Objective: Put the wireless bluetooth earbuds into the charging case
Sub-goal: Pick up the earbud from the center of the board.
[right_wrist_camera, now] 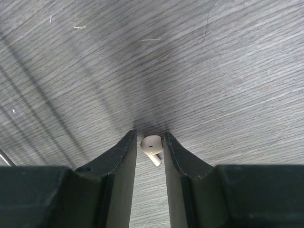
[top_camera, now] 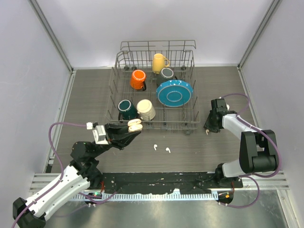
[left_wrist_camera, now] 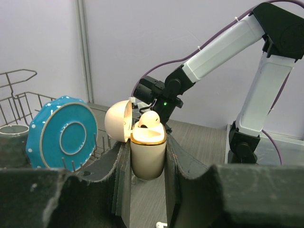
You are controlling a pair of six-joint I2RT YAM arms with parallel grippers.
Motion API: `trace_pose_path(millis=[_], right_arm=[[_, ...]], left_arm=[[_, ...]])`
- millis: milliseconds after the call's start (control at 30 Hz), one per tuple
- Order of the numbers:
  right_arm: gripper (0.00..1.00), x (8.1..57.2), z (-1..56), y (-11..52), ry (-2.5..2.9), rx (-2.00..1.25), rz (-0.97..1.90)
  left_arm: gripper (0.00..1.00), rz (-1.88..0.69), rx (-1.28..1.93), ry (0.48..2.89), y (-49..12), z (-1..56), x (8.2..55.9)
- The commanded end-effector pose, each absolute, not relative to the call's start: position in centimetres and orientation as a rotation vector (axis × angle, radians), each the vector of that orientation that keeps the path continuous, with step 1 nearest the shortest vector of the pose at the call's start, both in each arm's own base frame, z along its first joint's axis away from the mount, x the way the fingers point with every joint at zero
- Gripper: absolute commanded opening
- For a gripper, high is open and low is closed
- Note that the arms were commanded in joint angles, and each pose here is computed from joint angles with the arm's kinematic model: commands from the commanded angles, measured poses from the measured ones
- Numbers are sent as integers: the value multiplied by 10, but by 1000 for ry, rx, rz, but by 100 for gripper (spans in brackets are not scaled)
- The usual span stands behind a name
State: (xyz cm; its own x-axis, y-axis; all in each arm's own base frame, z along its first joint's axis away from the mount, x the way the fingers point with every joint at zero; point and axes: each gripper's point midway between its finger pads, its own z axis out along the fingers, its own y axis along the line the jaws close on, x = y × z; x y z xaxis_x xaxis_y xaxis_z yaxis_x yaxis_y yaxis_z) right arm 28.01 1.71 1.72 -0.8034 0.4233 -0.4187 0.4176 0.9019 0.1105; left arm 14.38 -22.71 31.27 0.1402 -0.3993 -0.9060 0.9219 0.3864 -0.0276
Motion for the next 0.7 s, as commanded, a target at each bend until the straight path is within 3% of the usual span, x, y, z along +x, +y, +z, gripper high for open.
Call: trace_pose_path(millis=[0,300,667], right_arm=[[34,279,14,15,2619,610,11],[37,274,13,14,2631,613,0],[26,273,12,14,2640,612,-2]], left_arm=[[0,-1037,633,969,-223,325,142],[0,-1033,632,973,-223,324,143],[0,-1033,634,974,-224,323,144]])
